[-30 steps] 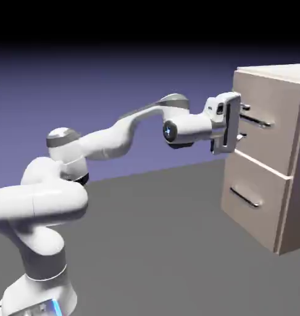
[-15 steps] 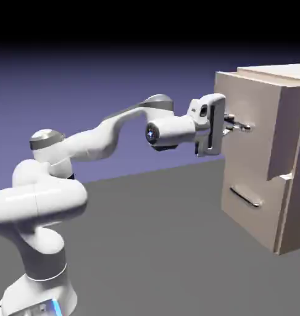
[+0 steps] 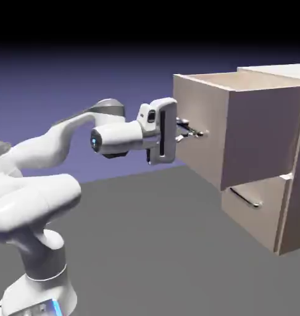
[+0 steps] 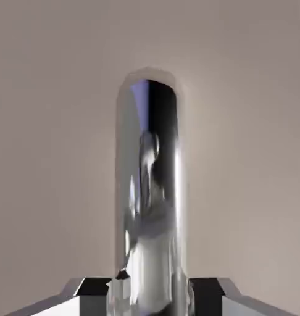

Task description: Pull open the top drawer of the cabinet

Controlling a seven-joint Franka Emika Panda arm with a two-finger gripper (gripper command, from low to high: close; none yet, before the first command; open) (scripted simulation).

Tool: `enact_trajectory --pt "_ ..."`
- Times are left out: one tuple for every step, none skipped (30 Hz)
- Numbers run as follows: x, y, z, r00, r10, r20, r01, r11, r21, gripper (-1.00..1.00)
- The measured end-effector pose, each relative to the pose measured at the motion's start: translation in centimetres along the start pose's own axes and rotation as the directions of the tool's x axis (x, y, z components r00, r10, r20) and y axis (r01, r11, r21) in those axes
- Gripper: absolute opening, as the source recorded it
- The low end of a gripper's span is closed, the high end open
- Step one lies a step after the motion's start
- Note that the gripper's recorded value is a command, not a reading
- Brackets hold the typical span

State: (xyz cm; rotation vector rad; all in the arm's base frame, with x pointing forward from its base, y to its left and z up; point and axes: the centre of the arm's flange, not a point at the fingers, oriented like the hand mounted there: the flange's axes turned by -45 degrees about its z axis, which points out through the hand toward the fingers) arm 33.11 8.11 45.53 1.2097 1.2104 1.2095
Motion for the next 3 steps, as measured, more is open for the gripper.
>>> enact_trajectory --pt "0.00 0.00 0.00 1.000 0.000 0.000 0.000 1.000 -0.001 1.00" --pt "0.00 0.00 0.00 1.000 0.000 0.000 0.000 1.000 -0.001 1.00" --pt "0.08 0.02 -0.89 1.000 0.000 0.000 0.000 1.000 -0.001 1.00"
